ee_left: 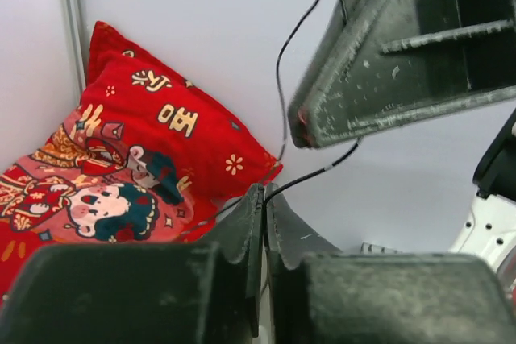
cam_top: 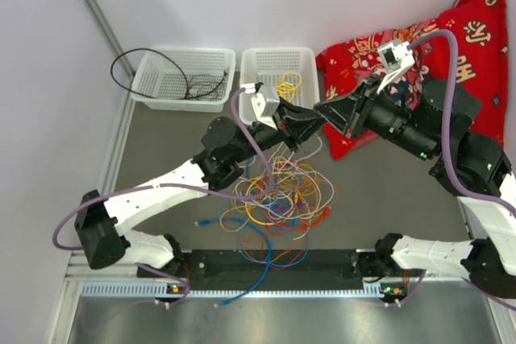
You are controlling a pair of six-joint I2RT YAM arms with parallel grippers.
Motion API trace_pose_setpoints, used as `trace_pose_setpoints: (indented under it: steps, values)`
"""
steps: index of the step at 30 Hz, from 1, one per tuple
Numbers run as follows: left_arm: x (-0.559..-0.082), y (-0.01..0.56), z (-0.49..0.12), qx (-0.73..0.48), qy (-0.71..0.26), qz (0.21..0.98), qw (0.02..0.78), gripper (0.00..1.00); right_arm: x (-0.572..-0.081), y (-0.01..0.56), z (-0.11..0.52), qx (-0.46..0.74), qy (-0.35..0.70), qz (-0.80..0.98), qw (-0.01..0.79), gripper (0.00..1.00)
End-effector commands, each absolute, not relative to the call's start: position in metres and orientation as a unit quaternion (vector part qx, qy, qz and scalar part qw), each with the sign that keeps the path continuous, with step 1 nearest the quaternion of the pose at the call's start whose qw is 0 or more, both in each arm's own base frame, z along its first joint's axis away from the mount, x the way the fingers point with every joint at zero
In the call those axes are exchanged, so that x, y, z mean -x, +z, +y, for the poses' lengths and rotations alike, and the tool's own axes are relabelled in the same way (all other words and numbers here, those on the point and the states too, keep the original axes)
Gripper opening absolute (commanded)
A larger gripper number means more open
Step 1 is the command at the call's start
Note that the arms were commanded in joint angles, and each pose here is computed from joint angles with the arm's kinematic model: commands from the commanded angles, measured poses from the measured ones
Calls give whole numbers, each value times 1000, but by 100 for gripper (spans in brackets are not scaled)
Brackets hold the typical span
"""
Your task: Untangle the cables
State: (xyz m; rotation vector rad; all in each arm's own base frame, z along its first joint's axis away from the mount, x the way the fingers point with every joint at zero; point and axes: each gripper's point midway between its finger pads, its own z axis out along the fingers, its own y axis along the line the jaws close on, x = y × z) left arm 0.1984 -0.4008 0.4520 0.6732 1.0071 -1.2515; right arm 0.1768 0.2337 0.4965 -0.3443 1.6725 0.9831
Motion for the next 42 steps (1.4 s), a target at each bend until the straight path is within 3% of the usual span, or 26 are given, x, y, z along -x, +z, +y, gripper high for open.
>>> trace_pose_setpoints:
  steps: [1, 2, 3, 4, 5, 7, 14, 25, 42]
  values:
    - [-202, 483, -389, -270, -541, 418, 678, 0, -166, 510, 226, 141, 438, 684, 565, 0]
    - [-207, 486, -385, -254, -534, 424, 686, 0, -164, 509, 226, 144, 438, 683, 567, 8]
    - [-208, 492, -379, -246, -529, 423, 693, 0, -162, 510, 222, 145, 439, 679, 570, 25]
    - [-212, 495, -376, -233, -523, 434, 696, 0, -162, 506, 221, 146, 436, 681, 570, 45]
    - [-220, 498, -371, -213, -511, 448, 701, 0, -163, 504, 217, 141, 429, 682, 575, 72]
    - [-231, 507, -364, -197, -489, 485, 698, 0, -162, 493, 206, 133, 417, 687, 580, 85]
    - [-252, 551, -339, -132, -441, 533, 709, 0, -163, 442, 176, 86, 392, 683, 611, 88]
    - [-248, 572, -339, -122, -458, 549, 688, 0, -174, 425, 215, 127, 425, 655, 612, 83]
    - [-247, 588, -328, -121, -444, 545, 701, 0, -191, 318, 284, 173, 446, 715, 511, 80]
